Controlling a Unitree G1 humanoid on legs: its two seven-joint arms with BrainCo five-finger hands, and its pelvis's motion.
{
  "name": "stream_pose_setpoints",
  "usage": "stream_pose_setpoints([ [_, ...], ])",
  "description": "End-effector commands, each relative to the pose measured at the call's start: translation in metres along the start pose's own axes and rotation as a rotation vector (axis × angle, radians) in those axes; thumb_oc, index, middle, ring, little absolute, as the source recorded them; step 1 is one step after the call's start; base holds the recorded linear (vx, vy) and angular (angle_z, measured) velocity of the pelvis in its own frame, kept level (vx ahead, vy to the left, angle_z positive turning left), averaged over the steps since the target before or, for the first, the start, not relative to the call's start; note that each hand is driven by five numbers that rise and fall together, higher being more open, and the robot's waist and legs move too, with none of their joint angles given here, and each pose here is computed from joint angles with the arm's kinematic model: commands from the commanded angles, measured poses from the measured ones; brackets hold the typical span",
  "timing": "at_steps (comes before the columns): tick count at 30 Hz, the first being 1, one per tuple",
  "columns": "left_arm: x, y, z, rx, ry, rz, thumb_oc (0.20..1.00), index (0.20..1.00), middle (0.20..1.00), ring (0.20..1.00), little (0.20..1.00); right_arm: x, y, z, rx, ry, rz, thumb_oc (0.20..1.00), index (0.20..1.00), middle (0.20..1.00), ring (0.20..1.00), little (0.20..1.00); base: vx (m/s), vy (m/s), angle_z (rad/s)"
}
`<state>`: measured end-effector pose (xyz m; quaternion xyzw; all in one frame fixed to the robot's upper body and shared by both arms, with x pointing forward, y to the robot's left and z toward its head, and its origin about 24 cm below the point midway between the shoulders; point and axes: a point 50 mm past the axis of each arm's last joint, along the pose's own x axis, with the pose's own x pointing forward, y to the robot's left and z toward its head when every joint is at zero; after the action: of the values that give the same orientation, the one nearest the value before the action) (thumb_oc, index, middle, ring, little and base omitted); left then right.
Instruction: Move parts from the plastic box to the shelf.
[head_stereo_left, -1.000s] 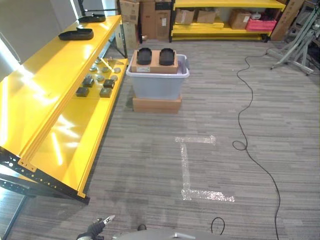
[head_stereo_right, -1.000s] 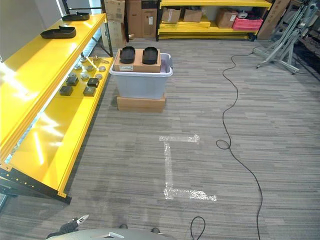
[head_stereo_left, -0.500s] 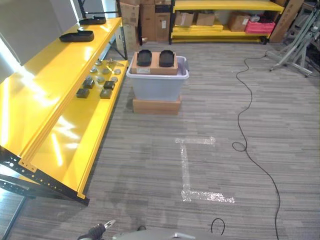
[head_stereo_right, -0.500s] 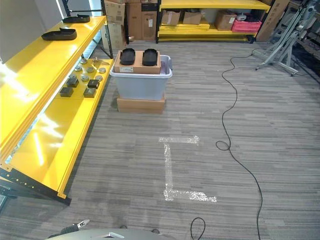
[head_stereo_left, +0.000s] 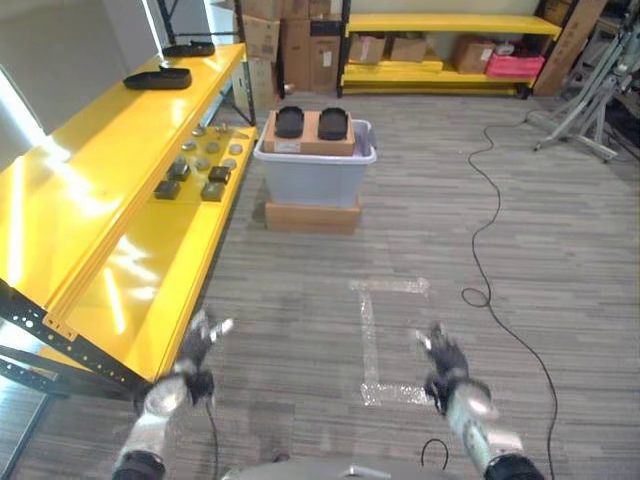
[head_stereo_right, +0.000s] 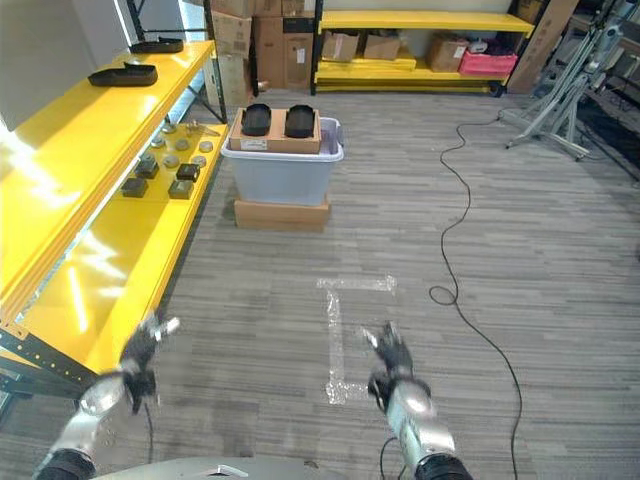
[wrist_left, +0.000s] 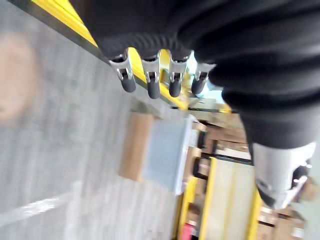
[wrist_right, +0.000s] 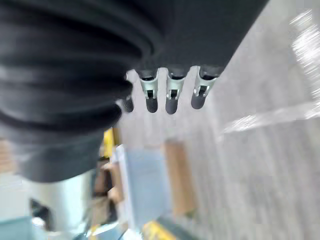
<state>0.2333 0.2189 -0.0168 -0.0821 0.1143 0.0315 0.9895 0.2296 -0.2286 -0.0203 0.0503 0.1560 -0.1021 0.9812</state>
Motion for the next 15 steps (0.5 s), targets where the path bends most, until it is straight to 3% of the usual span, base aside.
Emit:
stream_pose_setpoints([
  [1, 0.013, 0.011, 0.018, -0.013, -0.053, 0.067, 1.000, 1.000, 1.000, 1.000, 1.000, 0.008, -0.015, 0.001, 0.028, 0.009, -0.095, 1.000, 1.000, 1.000, 1.000, 1.000, 0.00, 0.000, 0.00],
  [8, 0.009, -0.014, 0.091, -0.044, -0.344, -0.051, 1.000, 1.000, 1.000, 1.000, 1.000, 0.005, 0.007, 0.072, 0.051, -0.302, 0.028, 1.000, 1.000, 1.000, 1.000, 1.000, 0.00, 0.000, 0.00],
  [15, 0.003, -0.019, 0.105, -0.075, -0.366, -0.041, 1.000, 1.000, 1.000, 1.000, 1.000, -0.004, 0.016, 0.091, 0.014, -0.357, 0.075, 1.000, 1.000, 1.000, 1.000, 1.000, 0.02, 0.012, 0.01],
])
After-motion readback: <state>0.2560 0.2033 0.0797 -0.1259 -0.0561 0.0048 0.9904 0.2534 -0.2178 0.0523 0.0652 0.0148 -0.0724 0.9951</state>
